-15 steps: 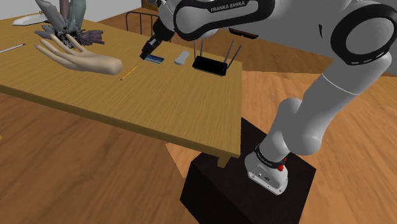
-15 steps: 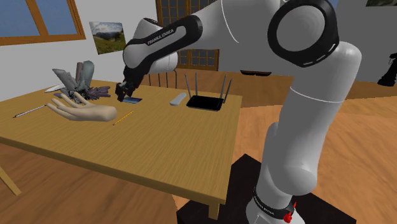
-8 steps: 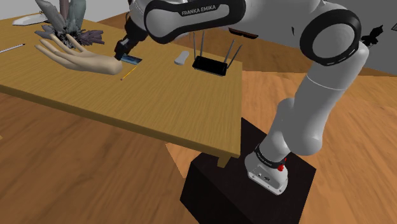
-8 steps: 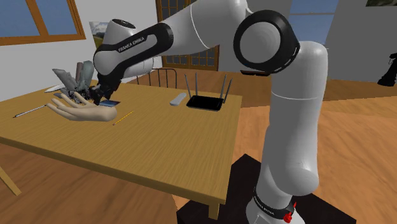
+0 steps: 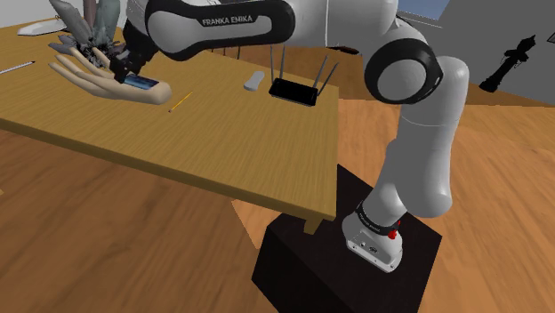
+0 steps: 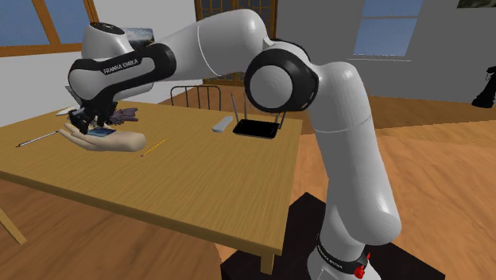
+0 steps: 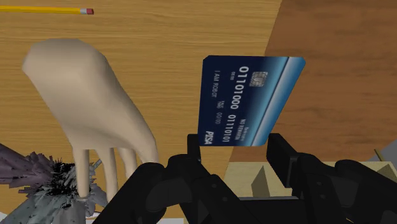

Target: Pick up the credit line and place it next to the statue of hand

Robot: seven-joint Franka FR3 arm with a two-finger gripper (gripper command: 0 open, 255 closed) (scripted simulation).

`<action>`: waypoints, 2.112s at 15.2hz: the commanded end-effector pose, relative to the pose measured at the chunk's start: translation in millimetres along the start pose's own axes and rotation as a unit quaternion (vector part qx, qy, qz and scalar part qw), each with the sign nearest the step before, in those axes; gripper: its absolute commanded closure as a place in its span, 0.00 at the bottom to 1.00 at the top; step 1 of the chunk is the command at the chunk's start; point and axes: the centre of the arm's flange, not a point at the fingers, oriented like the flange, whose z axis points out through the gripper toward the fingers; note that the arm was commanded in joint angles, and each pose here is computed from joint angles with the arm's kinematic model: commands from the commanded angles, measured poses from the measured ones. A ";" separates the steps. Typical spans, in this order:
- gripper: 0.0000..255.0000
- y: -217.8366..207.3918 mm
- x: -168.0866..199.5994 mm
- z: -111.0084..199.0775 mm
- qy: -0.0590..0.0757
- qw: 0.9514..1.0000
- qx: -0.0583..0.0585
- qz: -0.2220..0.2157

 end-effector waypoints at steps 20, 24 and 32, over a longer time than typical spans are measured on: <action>1.00 -19.3 -27.7 95.4 0.000 1.000 0.000 0.000; 1.00 -19.4 -39.4 113.0 0.000 1.000 0.000 0.000; 1.00 -19.5 -62.6 148.3 0.000 1.000 0.000 0.000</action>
